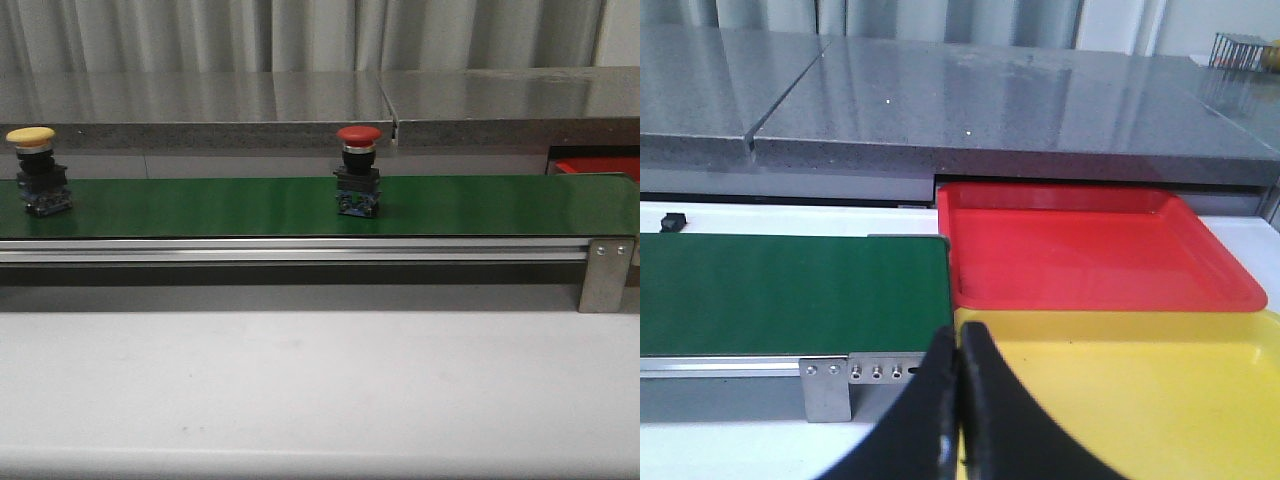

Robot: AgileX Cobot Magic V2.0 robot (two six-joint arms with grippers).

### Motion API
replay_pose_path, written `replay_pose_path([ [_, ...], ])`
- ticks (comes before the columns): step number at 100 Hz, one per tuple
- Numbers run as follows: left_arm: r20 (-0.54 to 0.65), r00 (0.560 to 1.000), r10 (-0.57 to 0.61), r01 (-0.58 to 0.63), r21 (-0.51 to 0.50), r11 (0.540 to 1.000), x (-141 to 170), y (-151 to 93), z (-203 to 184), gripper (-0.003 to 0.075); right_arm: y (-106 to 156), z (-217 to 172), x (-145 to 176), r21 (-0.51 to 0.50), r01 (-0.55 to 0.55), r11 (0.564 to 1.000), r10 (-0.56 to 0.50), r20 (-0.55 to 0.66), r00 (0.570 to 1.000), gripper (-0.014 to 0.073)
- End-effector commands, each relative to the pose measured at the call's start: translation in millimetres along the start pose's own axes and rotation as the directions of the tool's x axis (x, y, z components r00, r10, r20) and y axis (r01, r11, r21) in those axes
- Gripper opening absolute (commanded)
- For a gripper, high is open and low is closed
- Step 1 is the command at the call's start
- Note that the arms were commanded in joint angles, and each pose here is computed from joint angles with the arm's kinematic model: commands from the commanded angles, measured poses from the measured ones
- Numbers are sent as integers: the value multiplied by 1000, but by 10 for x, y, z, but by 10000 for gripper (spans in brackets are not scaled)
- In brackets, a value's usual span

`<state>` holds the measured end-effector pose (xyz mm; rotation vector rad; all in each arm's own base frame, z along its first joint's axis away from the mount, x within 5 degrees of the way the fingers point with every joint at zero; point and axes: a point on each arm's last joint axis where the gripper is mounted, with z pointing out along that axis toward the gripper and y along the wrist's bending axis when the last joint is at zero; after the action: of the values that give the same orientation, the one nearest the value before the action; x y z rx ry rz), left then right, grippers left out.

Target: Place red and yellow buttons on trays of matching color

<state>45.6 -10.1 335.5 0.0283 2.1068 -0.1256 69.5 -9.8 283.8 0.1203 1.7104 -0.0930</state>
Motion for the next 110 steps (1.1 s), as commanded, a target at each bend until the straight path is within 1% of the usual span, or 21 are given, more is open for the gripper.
replay_pose_path([
  [1, 81, 997, -4, 4, 10, 1000, -122, -12, -37, -20, 7, 82, -296, -2, 17, 1000, -17, 43, 999, -74],
  [14, 81, 997, -4, 4, 10, 1000, -122, -12, -37, -20, 40, 284, -496, -26, 22, 999, -23, -49, 999, -74],
  [26, 81, 997, -4, 4, 10, 1000, -122, -12, -37, -20, 122, 488, -656, -77, 18, 997, -28, -136, 990, -74],
  [40, 81, 997, -4, 4, 10, 1000, -122, -12, -37, -20, 272, 746, -804, -148, 12, 989, -47, -236, 971, -74],
  [49, 81, 997, -4, 4, 10, 1000, -122, -12, -37, -20, 403, 904, -874, -199, 14, 980, -74, -299, 951, -53],
  [54, 81, 997, -4, 4, 10, 1000, -122, -12, -37, -20, 482, 991, -906, -226, 17, 974, -93, -326, 941, -10],
  [59, 81, 997, -4, 4, 10, 1000, -122, -12, -37, -20, 573, 1071, -940, -257, 22, 966, -113, -344, 932, 62],
  [64, 81, 997, -4, 4, 10, 1000, -122, -12, -37, -20, 658, 1149, -971, -283, 26, 959, -129, -355, 926, 180],
  [66, 81, 997, -4, 4, 10, 1000, -122, -12, -37, -20, 694, 1182, -984, -293, 27, 956, -136, -358, 924, 213],
  [71, 81, 997, -4, 4, 10, 1000, -122, -12, -37, -20, 772, 1260, -1012, -312, 30, 950, -148, -364, 919, 347],
  [73, 81, 997, -4, 4, 10, 1000, -122, -12, -37, -20, 804, 1294, -1022, -319, 31, 947, -154, -369, 917, 380],
  [76, 81, 997, -4, 4, 10, 1000, -122, -12, -37, -20, 845, 1339, -1035, -327, 32, 944, -160, -374, 914, 453],
  [83, 81, 997, -4, 4, 10, 1000, -122, -12, -37, -20, 932, 1453, -1052, -341, 34, 939, -175, -393, 903, 554],
  [90, 81, 997, -4, 4, 10, 1000, -122, -12, -37, -20, 1005, 1562, -1073, -348, 33, 937, -187, -419, 889, 588],
  [104, 81, 997, -4, 4, 10, 1000, -122, -12, -37, -20, 1114, 1772, -1149, -350, 26, 937, -201, -475, 857, 587],
  [110, 81, 997, -4, 4, 10, 1000, -122, -12, -37, -20, 1151, 1857, -1187, -349, 31, 937, -216, -507, 834, 587],
])
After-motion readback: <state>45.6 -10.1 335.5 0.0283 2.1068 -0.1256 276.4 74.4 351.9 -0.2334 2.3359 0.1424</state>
